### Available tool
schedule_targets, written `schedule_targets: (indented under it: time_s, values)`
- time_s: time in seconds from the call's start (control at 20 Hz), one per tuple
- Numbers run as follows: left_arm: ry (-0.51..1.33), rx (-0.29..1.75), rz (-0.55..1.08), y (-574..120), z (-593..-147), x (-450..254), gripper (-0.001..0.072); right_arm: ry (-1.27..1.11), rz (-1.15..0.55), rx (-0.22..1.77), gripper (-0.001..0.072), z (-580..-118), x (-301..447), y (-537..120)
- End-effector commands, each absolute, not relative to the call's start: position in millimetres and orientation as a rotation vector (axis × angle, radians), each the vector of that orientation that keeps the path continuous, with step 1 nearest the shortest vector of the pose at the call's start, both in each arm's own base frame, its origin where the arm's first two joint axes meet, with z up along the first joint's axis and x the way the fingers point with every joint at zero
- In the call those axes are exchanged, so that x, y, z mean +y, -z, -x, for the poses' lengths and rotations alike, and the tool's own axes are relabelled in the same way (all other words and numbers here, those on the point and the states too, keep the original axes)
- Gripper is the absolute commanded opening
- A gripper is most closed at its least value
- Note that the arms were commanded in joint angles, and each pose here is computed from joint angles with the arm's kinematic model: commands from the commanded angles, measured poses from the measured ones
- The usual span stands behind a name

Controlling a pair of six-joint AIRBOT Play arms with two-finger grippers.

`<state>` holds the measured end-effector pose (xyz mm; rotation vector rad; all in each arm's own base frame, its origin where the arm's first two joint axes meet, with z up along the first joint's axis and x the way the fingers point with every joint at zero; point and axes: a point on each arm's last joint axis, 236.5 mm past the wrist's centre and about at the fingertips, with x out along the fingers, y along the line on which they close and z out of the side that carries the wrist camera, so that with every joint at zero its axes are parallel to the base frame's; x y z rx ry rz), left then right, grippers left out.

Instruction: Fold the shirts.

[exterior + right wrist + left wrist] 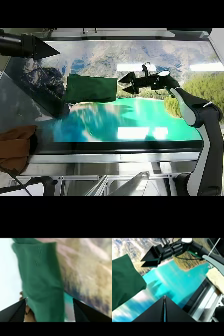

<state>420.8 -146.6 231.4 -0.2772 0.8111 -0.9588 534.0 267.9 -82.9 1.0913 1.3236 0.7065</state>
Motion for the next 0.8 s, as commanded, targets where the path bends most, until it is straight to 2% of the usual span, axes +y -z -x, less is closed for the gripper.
schedule_targets:
  time_s: [0.0, 0.2, 0.5, 0.75]
  values:
    - [0.963, 0.814, 0.275, -231, -420, -147, 0.0018, -0.665, -1.077, 1.429, 0.0637, -515, 287, 109]
    - [0.963, 0.814, 0.275, -231, -420, -147, 0.0017, -0.702, -1.051, 1.459, 0.0638, -499, 316, 114]
    - [0.963, 0.814, 0.275, -231, -420, -147, 0.0018, -0.841, -1.186, 1.219, 0.0638, -528, 354, 67]
    - [0.963, 0.815, 0.275, -231, -419, -147, 0.0018, -0.976, -1.148, 1.115, 0.0635, -517, 390, 45]
